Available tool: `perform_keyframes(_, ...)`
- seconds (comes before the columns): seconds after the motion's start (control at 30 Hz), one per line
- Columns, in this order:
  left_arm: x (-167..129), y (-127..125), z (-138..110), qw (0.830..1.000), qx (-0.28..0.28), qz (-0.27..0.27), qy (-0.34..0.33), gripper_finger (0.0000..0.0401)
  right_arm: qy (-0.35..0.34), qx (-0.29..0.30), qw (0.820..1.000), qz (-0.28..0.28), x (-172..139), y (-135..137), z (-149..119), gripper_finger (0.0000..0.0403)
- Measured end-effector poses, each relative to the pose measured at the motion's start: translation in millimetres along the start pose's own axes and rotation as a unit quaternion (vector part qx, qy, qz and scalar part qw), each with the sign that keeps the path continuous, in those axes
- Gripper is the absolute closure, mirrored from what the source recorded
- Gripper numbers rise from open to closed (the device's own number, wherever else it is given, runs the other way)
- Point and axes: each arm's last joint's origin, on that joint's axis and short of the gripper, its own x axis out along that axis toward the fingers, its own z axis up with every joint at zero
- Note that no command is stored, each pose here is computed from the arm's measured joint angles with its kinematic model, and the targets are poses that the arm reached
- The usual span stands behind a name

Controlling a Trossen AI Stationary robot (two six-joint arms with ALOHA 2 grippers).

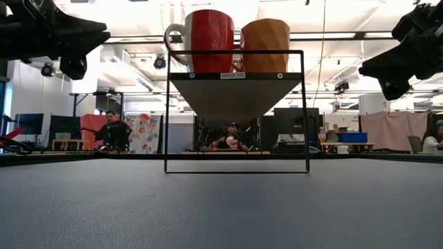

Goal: Place coffee mugs
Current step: Return to Home Position

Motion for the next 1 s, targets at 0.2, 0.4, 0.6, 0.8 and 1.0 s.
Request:
perform_keyframes(0.2, 0.7, -0.2, -1.0, 1.0, 0.002, 0.001, 0.005, 0.0326, 0.0, 0.0, 1.0, 0.0, 0.1, 0.0, 0.0, 0.0346)
perform_keyframes(0.4, 1.4, -0.3, -2.1, 1.0, 0.004, 0.001, 0.01, 0.0326, 0.0, 0.0, 1.0, 0.0, 0.1, 0.0, 0.0, 0.0346)
perform_keyframes(0.6, 2.2, -0.5, -3.4, 1.0, 0.007, 0.002, 0.016, 0.0326, 0.0, 0.0, 1.0, 0.0, 0.0, 0.0, 0.0, 0.0346)
perform_keyframes(0.8, 3.1, -0.6, -4.9, 1.0, 0.01, 0.003, 0.023, 0.0326, 0.0, 0.0, 1.0, 0.0, 0.1, 0.0, 0.0, 0.0346)
perform_keyframes(1.0, 3.8, -0.7, -6.1, 1.0, 0.012, 0.004, 0.028, 0.0326, 0.0, 0.0, 1.0, 0.0, 0.1, 0.0, 0.0, 0.0346)
